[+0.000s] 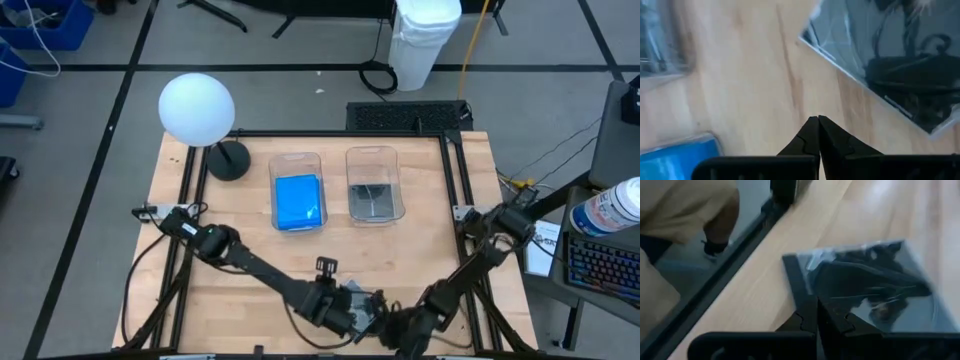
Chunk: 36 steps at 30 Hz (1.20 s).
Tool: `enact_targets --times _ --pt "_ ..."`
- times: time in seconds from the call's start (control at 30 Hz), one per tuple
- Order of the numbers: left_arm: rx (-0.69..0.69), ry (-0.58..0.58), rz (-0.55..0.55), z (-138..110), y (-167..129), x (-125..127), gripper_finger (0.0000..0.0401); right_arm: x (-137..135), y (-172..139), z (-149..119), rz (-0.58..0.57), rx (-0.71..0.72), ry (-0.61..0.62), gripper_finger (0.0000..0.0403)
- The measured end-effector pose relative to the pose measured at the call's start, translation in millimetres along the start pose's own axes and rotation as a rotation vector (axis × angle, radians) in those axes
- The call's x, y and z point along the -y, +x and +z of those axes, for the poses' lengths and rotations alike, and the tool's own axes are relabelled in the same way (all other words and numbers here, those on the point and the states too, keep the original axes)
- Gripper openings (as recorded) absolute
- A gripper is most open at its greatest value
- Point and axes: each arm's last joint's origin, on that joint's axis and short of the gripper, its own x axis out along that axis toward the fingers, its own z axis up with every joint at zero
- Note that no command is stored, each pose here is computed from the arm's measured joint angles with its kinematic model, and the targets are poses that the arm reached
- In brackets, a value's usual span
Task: Pick & place jewel cases by type
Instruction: Put the black cd case into the right transparent bin
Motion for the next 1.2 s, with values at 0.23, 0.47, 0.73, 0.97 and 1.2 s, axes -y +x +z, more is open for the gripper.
enact_targets --times 0.23,0.47,0.73,0.97,1.2 --pt "-0.073 0.052 -0.043 -7 18 -6 0.0016 -22 10 7 -0.011 -0.043 0.050 0.0000" --pt "-0.077 0.087 -0.111 -7 38 -13 0.0013 -47 -5 24 -0.020 0.024 0.050 0.0000" --pt "-0.073 0.114 -0.151 -7 44 -16 0.0004 -36 -37 3 -0.336 -0.150 0.128 0.0000" --pt "-0.009 0.111 -0.182 0 44 -14 0.0021 -11 -28 -27 -0.402 -0.260 0.221 0.0000" --pt "-0.002 0.100 -0.195 1 44 -14 0.0007 7 -20 -57 -0.401 -0.312 0.336 0.0000"
